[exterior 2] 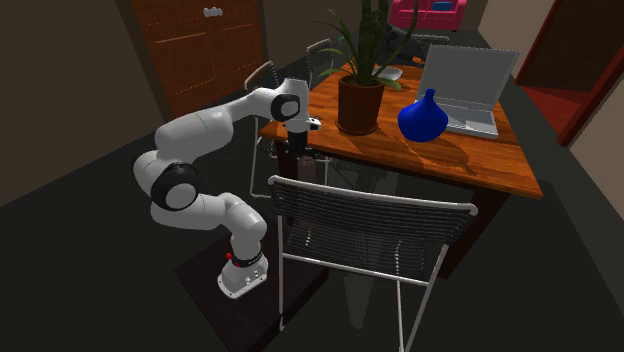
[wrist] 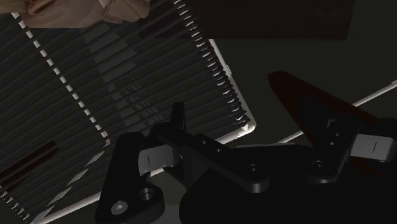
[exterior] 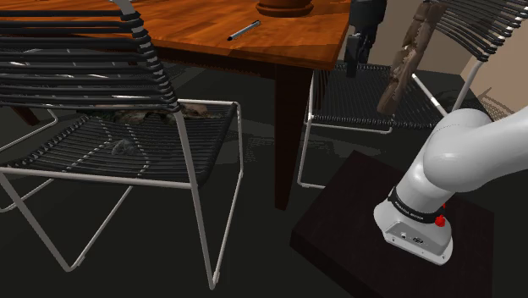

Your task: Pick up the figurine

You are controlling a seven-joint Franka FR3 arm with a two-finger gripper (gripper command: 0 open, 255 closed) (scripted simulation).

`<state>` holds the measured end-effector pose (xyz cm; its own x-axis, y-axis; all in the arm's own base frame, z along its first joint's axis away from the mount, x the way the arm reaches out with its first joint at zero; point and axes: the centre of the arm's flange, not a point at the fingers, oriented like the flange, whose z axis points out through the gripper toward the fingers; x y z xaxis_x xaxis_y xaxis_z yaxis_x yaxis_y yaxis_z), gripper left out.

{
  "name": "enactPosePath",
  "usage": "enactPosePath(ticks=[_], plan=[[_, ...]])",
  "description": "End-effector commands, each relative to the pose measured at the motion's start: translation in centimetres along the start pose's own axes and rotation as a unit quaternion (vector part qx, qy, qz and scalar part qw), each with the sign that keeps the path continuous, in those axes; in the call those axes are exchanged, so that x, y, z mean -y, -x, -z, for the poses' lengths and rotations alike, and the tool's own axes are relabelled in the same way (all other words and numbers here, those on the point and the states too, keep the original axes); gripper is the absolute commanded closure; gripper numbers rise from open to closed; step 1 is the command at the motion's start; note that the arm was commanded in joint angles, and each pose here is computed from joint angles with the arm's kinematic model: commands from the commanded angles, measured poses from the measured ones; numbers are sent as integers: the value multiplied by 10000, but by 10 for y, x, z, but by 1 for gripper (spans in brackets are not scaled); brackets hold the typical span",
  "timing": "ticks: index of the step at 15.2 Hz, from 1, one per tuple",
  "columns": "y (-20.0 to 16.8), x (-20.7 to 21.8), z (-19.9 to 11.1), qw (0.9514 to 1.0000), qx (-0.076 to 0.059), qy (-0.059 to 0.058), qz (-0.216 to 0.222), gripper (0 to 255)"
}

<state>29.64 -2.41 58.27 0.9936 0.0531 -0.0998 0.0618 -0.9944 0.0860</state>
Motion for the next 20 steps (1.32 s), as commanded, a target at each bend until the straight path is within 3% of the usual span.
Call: enactPosePath(ticks=[1,9,17,20], plan=[[0,0,0,10000,0,0,0,0],[60,-70,70,9976,-440,-185,505,0],[118,-148,132,9903,-878,-370,1007,0],[117,-148,122,9903,-881,-371,1011,0]])
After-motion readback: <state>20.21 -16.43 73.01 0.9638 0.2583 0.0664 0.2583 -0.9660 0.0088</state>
